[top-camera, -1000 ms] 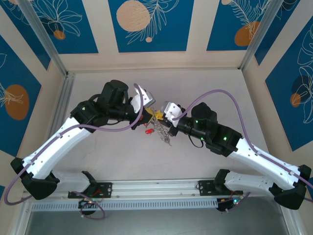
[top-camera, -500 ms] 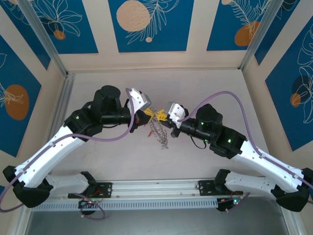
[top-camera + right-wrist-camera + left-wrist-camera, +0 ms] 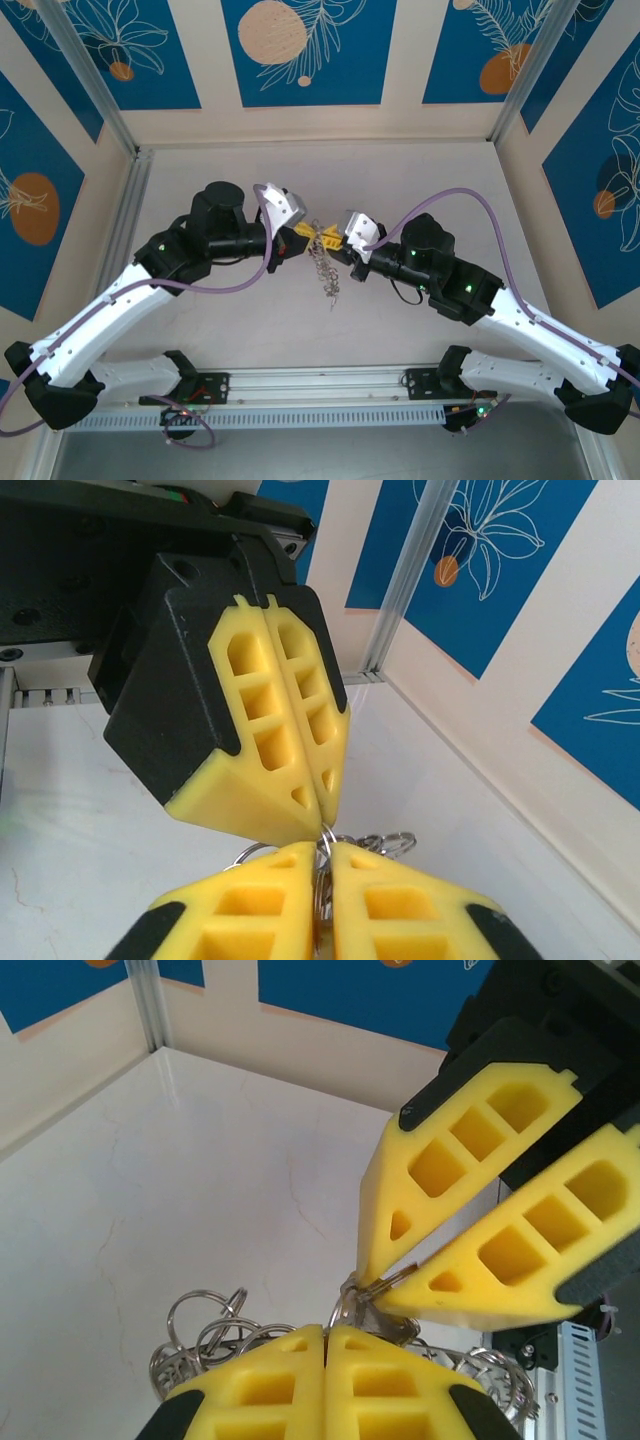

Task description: Put the keys on the keyring

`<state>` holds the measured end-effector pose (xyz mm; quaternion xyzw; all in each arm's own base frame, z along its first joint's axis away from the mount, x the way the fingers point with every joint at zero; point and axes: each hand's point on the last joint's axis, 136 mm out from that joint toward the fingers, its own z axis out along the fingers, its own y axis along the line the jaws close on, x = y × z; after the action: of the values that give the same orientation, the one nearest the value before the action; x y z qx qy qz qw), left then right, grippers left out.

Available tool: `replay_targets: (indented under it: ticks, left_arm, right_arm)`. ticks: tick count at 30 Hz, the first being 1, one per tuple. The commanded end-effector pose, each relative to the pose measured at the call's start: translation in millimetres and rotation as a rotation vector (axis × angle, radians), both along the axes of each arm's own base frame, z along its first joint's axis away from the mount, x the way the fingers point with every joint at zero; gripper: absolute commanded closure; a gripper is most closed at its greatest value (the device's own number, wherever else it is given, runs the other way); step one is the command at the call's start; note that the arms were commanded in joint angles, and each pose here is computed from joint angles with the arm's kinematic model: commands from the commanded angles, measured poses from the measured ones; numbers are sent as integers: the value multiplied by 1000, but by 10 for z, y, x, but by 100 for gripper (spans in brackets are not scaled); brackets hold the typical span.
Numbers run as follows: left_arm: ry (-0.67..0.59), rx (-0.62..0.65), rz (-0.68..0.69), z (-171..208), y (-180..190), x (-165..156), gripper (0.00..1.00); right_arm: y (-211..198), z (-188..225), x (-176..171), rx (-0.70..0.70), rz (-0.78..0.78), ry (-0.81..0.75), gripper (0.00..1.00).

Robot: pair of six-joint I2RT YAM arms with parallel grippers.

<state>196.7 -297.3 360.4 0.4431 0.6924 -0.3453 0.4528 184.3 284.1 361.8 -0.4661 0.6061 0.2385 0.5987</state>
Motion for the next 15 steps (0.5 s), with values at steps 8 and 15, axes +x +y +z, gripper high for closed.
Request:
replay_targets:
  ticks: [8, 15]
  left_arm:
    - [-91, -111, 20, 320, 19, 20, 100]
    - [-145, -161, -76, 406, 45, -202, 100]
  right_arm:
    - [-43, -4, -77, 3, 17, 3, 74]
    - [-286, 167, -85, 75, -25, 38, 77]
